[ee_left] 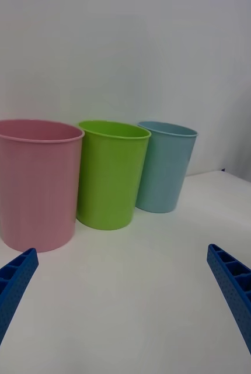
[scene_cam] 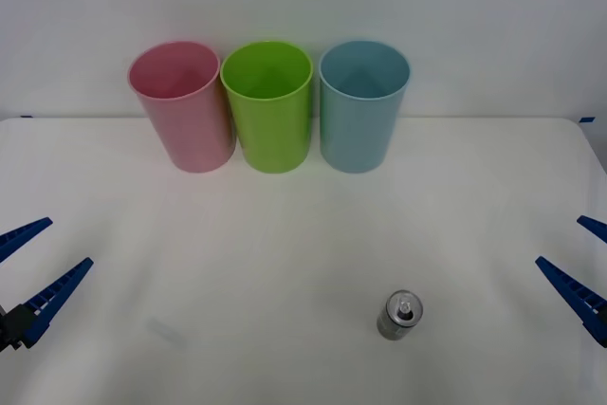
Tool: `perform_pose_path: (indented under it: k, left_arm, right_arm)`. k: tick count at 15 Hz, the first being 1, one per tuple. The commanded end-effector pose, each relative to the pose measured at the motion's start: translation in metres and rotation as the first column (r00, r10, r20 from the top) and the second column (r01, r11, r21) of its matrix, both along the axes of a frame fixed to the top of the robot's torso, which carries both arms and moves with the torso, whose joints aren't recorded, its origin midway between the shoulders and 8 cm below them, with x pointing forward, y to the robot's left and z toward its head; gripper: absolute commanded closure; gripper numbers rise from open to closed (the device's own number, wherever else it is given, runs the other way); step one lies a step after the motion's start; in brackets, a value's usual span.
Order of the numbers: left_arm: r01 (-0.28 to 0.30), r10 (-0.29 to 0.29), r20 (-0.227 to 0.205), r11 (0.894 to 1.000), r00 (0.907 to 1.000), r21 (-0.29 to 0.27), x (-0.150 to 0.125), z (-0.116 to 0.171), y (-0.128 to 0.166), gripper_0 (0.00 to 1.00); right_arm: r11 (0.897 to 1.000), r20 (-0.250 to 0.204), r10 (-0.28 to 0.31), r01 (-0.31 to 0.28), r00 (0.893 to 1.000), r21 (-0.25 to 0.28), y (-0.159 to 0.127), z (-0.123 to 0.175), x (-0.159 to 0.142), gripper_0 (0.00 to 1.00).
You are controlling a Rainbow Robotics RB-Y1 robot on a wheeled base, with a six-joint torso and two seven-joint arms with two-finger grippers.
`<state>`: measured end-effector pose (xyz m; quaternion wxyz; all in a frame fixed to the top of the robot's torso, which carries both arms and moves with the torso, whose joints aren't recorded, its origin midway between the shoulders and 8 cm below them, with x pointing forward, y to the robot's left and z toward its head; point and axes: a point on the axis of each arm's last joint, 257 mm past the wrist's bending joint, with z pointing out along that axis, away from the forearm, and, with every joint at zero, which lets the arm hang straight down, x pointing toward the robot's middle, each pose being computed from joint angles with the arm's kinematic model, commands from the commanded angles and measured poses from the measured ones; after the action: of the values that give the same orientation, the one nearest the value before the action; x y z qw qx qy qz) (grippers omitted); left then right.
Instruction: Grasp the object on the table and drop it into the matching bin: aluminum can to the light blue bin, PET bottle to the pink bin.
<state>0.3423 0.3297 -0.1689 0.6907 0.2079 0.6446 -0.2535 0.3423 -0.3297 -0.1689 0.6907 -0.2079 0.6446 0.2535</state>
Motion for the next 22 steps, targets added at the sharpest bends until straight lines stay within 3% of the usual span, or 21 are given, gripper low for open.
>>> perform_pose_path:
  k: [1, 4, 8, 15, 19, 20, 22]
  left_arm:
    - [0.000, 0.000, 0.000, 1.000, 1.0000, 0.000, 0.000, 0.000, 0.000, 0.00]
    - [0.000, 0.000, 0.000, 1.000, 1.0000, 0.000, 0.000, 0.000, 0.000, 0.00]
    - [0.000, 0.000, 0.000, 1.000, 1.0000, 0.000, 0.000, 0.000, 0.000, 0.00]
    - [0.000, 0.000, 0.000, 1.000, 1.0000, 0.000, 0.000, 0.000, 0.000, 0.00]
    - [0.000, 0.000, 0.000, 1.000, 1.0000, 0.000, 0.000, 0.000, 0.000, 0.00]
    - [0.000, 0.000, 0.000, 1.000, 1.0000, 0.000, 0.000, 0.000, 0.000, 0.00]
    - [0.000, 0.000, 0.000, 1.000, 1.0000, 0.000, 0.000, 0.000, 0.000, 0.00]
  right_arm:
    - [1.000, 0.000, 0.000, 0.000, 1.000, 0.000, 0.000, 0.000, 0.000, 0.00]
    - [0.999, 0.013, -0.004, 0.004, 1.000, 0.040, 0.005, 0.003, 0.002, 0.00]
    - [1.000, -0.009, 0.015, -0.015, 1.000, 0.026, 0.009, -0.005, -0.002, 0.00]
    - [0.994, -0.083, 0.092, -0.096, 0.992, -0.048, 0.018, -0.032, -0.029, 0.00]
    - [0.983, -0.111, 0.160, -0.168, 0.981, -0.075, 0.020, -0.052, -0.042, 0.00]
    - [0.979, -0.113, 0.173, -0.184, 0.978, -0.089, 0.019, -0.057, -0.044, 0.00]
    - [0.969, -0.076, 0.174, -0.184, 0.982, -0.163, 0.017, -0.065, -0.044, 0.00]
